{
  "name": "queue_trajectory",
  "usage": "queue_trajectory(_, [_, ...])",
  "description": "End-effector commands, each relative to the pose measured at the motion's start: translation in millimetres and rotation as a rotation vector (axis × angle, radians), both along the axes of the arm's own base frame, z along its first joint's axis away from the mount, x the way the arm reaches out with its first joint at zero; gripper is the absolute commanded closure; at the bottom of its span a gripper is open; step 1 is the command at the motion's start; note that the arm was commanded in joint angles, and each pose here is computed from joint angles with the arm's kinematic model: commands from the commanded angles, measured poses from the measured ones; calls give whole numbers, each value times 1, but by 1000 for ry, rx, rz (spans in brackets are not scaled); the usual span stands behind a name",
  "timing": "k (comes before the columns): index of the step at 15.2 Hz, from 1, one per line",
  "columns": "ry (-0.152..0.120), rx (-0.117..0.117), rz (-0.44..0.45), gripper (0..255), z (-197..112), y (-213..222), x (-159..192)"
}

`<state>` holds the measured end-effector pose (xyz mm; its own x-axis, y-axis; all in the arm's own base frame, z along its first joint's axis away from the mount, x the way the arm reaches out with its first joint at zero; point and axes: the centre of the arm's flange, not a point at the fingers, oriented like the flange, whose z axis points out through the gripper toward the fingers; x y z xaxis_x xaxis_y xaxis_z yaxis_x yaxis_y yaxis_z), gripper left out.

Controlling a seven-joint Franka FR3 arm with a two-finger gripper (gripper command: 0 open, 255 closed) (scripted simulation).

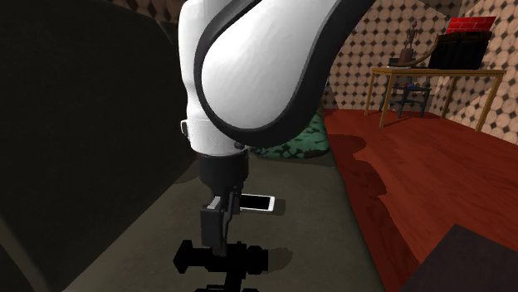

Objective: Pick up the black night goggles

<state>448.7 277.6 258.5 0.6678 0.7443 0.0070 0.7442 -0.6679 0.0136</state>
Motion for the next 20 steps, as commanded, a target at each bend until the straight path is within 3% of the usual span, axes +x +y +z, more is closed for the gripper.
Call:
queue_trajectory(1, [-1,4,34,0,-16,15,0])
queue_trajectory(10, [-1,4,34,0,-56,15,0])
queue_trajectory(11, [-1,4,34,255,-56,15,1])
queue_trajectory(20, [-1,4,34,255,-56,15,0])
